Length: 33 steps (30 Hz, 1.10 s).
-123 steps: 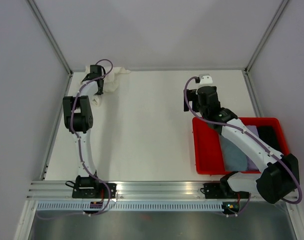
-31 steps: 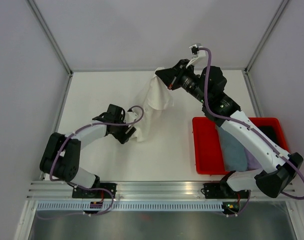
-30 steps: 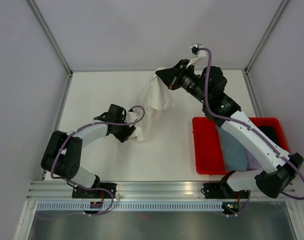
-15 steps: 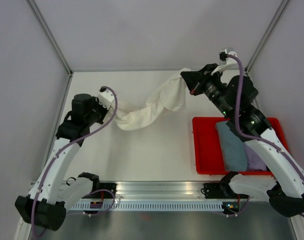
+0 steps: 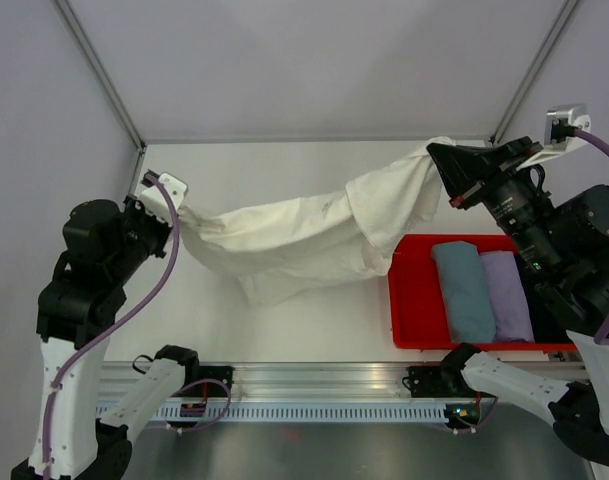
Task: Roll the t-shirts
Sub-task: Move the tshirt to the center of the board, then flatten the tshirt
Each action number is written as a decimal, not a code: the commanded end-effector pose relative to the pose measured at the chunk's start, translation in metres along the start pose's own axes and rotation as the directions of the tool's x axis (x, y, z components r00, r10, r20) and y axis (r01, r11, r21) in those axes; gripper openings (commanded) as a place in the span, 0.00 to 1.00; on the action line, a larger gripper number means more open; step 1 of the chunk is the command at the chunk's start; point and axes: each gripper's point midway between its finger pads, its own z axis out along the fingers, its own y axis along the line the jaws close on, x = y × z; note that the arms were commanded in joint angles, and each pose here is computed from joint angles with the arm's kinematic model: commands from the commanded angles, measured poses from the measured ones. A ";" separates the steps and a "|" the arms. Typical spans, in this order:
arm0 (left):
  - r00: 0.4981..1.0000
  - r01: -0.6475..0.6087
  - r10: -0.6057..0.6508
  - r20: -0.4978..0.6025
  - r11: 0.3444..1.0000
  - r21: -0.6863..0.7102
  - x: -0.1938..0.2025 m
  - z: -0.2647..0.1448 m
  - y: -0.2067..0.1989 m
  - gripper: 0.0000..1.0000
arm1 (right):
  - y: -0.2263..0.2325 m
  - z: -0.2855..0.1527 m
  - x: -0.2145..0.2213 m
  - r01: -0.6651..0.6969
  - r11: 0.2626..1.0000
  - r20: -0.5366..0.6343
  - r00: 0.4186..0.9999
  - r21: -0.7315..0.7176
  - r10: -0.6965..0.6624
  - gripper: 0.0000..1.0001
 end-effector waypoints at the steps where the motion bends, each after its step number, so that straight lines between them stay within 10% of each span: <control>1: 0.987 -0.002 0.011 -0.163 0.999 0.054 0.043 0.038 -0.016 0.02 | -0.024 0.040 0.049 0.055 0.993 -0.132 0.990 0.106 -0.041 0.00; 11: 0.933 0.091 -0.087 -0.349 0.996 -0.003 0.108 0.198 0.023 0.02 | -0.114 0.208 0.251 0.122 0.954 -0.485 0.874 0.275 0.028 0.06; 14: 0.864 0.121 -0.130 -0.486 0.991 -0.051 0.150 0.244 0.031 0.31 | -0.182 0.240 0.294 0.249 0.869 -0.540 0.841 0.427 0.024 0.78; 16: 0.841 0.149 -0.147 -0.521 0.988 -0.037 0.168 0.249 0.020 0.58 | -0.209 0.236 0.324 0.362 0.814 -0.640 0.768 0.453 0.014 0.98; 19: 0.865 0.164 -0.156 -0.477 0.986 -0.024 0.167 0.234 0.009 1.00 | -0.217 0.216 0.338 0.412 0.794 -0.694 0.720 0.448 0.018 0.98; 20: 0.871 0.166 -0.157 -0.465 0.986 -0.022 0.165 0.229 0.007 1.00 | -0.226 0.187 0.373 0.439 0.788 -0.752 0.657 0.431 0.045 0.98; 22: 0.893 0.159 -0.154 -0.422 0.987 -0.023 0.154 0.207 0.006 1.00 | -0.200 0.183 0.354 0.345 0.836 -0.670 0.742 0.427 0.036 0.98; 26: 0.926 0.140 -0.099 -0.365 0.986 0.088 0.155 0.170 -0.026 0.92 | -0.172 0.123 0.403 0.324 0.872 -0.713 0.700 0.368 0.041 0.93; 29: 0.863 0.094 -0.022 -0.504 0.989 0.117 0.213 0.154 -0.055 0.75 | -0.142 0.094 0.443 0.238 0.906 -0.746 0.656 0.351 0.116 0.91; 33: 0.759 0.051 0.079 -0.646 0.982 0.180 0.274 0.143 -0.084 0.78 | -0.125 0.076 0.489 0.137 0.924 -0.753 0.627 0.358 0.199 0.85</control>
